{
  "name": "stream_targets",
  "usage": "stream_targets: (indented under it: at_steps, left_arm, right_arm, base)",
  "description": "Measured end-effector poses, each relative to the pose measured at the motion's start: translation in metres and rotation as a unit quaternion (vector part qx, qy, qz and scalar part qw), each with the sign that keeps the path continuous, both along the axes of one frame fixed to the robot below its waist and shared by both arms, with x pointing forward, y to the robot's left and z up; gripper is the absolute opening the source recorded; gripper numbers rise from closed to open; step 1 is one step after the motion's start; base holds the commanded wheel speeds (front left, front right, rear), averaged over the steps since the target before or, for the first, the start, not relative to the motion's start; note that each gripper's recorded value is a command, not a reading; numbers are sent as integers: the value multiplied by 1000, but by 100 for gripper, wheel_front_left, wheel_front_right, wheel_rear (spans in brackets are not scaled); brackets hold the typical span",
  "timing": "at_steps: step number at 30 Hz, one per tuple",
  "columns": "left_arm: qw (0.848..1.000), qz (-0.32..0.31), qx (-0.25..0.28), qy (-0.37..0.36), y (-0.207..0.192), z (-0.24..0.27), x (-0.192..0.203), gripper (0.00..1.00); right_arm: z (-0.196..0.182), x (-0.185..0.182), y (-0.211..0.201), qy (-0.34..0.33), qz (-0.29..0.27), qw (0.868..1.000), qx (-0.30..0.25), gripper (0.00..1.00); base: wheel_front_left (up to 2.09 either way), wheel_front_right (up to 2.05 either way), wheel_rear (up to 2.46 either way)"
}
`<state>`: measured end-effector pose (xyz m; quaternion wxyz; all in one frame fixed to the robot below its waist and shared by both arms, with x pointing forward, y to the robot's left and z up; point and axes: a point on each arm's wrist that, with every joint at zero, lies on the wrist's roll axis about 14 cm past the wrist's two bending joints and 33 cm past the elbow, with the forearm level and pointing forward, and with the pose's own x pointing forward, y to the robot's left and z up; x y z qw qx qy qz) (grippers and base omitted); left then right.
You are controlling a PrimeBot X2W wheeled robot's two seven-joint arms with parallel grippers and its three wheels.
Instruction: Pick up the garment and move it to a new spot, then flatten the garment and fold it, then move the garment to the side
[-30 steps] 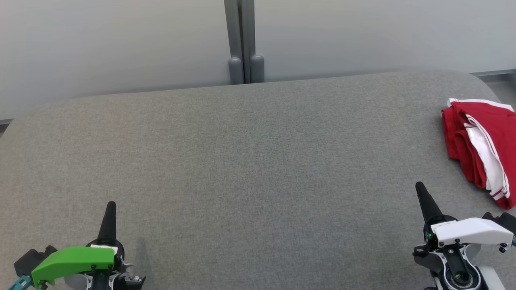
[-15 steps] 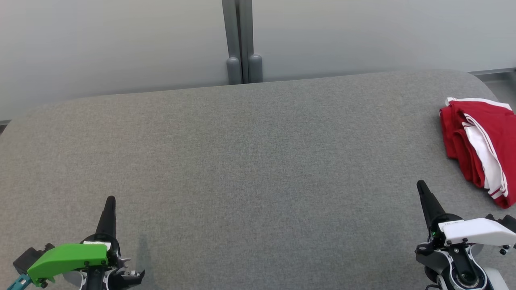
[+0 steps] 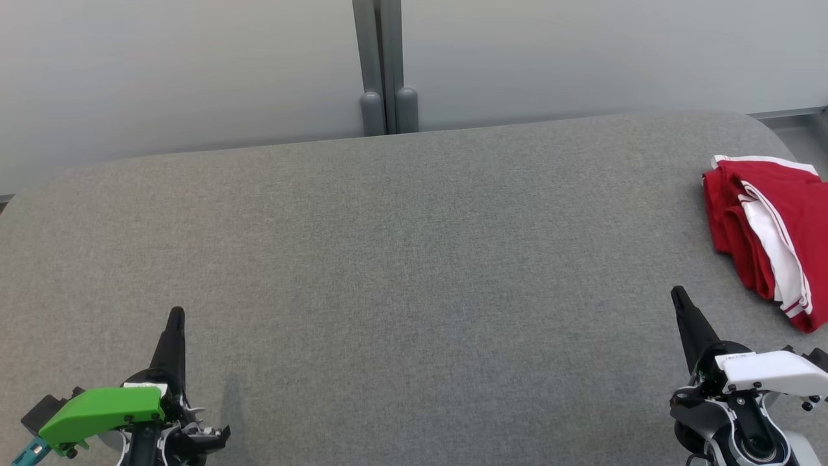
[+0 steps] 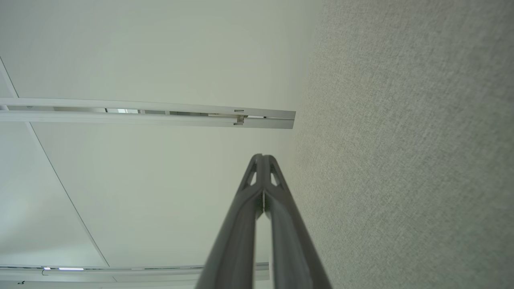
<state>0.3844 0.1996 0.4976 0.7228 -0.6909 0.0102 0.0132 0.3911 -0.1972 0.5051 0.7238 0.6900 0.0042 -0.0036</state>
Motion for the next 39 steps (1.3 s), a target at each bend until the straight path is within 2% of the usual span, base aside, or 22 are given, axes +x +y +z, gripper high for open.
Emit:
stream_targets:
  at_steps: [8, 39]
  left_arm:
    - [1000, -2, -25, -10, -1, 6, 3, 0]
    - [1000, -2, -26, -11, -1, 6, 3, 0]
  right_arm:
    - [2, -1, -1, -6, 1, 1000, 26, 0]
    - [3, -1, -2, -6, 1, 1000, 26, 0]
  base:
    - [0, 0, 0]
    - [0, 0, 0]
